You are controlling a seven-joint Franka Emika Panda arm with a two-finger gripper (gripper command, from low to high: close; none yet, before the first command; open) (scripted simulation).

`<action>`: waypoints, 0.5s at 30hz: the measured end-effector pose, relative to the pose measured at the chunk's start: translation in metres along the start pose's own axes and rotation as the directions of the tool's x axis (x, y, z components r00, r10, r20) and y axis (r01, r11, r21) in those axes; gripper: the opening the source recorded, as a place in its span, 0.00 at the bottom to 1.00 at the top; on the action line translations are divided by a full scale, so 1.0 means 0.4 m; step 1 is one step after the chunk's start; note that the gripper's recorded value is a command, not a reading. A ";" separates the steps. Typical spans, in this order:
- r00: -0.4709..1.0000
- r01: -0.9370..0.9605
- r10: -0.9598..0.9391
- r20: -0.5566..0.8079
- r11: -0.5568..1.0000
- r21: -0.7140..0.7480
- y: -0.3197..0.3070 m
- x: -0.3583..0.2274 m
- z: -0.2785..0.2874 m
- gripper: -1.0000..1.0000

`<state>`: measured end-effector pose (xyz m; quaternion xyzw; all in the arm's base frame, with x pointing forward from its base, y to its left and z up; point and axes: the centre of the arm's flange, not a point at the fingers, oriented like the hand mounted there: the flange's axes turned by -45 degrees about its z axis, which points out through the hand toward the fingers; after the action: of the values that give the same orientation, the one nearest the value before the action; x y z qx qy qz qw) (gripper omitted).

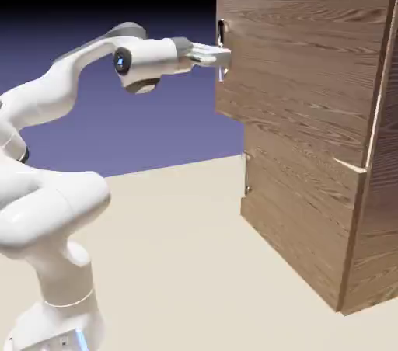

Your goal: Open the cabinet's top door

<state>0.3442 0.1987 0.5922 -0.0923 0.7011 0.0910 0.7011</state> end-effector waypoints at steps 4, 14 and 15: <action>1.000 0.001 -0.001 -0.001 0.997 -0.079 -0.033 0.000 -0.086 0.00; 1.000 -0.002 0.002 0.000 0.955 -0.298 -0.159 0.001 -0.307 0.00; 1.000 -0.002 0.002 0.000 0.948 -0.318 -0.173 0.001 -0.327 0.00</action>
<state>0.2358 0.0980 0.5921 -0.2034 0.6774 0.2034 0.6771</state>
